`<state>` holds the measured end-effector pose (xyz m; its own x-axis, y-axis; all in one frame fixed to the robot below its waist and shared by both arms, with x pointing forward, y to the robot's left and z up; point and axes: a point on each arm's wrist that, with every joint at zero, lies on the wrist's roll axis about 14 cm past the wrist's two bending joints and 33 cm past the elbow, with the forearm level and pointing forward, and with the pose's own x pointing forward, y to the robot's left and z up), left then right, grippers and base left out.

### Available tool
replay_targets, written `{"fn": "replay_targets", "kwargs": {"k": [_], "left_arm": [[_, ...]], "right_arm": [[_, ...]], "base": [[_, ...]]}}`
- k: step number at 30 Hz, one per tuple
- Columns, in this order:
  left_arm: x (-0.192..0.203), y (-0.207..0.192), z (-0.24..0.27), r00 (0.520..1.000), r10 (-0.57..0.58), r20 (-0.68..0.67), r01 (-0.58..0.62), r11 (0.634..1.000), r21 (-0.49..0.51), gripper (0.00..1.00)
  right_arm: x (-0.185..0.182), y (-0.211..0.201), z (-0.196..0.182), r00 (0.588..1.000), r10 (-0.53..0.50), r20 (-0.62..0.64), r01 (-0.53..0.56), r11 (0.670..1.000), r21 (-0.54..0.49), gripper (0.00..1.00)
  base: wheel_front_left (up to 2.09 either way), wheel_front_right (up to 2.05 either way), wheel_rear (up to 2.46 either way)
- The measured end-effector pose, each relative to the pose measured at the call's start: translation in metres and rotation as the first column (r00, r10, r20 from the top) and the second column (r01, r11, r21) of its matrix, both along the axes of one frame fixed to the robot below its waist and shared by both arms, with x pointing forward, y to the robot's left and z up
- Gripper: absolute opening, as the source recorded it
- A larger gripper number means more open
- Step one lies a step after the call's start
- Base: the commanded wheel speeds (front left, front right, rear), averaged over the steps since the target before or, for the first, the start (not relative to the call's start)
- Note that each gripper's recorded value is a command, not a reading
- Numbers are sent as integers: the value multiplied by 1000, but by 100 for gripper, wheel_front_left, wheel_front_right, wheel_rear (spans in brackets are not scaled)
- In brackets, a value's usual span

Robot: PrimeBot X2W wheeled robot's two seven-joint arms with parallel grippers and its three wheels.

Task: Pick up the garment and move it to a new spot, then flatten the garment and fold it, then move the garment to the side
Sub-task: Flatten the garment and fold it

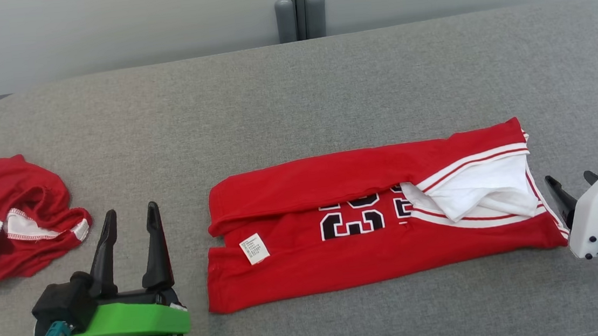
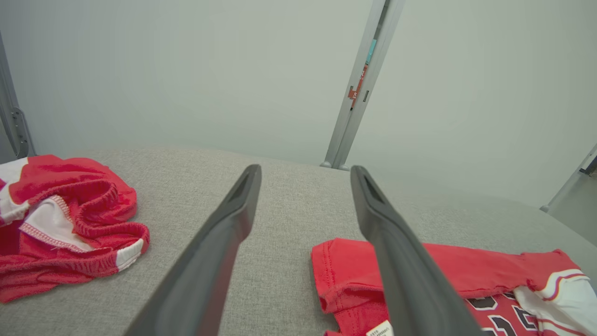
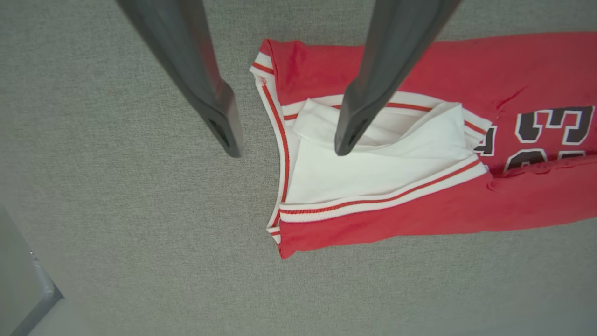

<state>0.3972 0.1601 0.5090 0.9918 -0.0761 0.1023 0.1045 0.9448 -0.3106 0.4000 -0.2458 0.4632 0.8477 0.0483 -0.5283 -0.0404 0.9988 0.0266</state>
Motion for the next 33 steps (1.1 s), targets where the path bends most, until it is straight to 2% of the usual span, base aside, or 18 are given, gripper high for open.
{"fn": "replay_targets", "kwargs": {"k": [3,10,15,22,33], "left_arm": [[-8,13,10,999,35,32,-35,999,-7,100],[-20,39,3,993,114,12,-114,993,-5,100],[-21,44,-14,993,108,-41,-105,993,61,100],[-12,48,-22,991,118,-65,-114,991,64,100],[0,52,-27,990,118,-80,-113,991,72,100]], "right_arm": [[5,1,-1,1000,-8,-18,8,1000,27,100],[20,10,-12,998,-16,-61,21,996,91,100],[31,-2,-27,991,-67,-120,78,993,90,100],[39,8,-59,972,-60,-226,81,993,86,100],[45,19,-90,950,-53,-309,87,991,97,100]], "base": [[0,0,0],[0,0,0],[0,0,0],[0,0,0],[0,0,0]]}}
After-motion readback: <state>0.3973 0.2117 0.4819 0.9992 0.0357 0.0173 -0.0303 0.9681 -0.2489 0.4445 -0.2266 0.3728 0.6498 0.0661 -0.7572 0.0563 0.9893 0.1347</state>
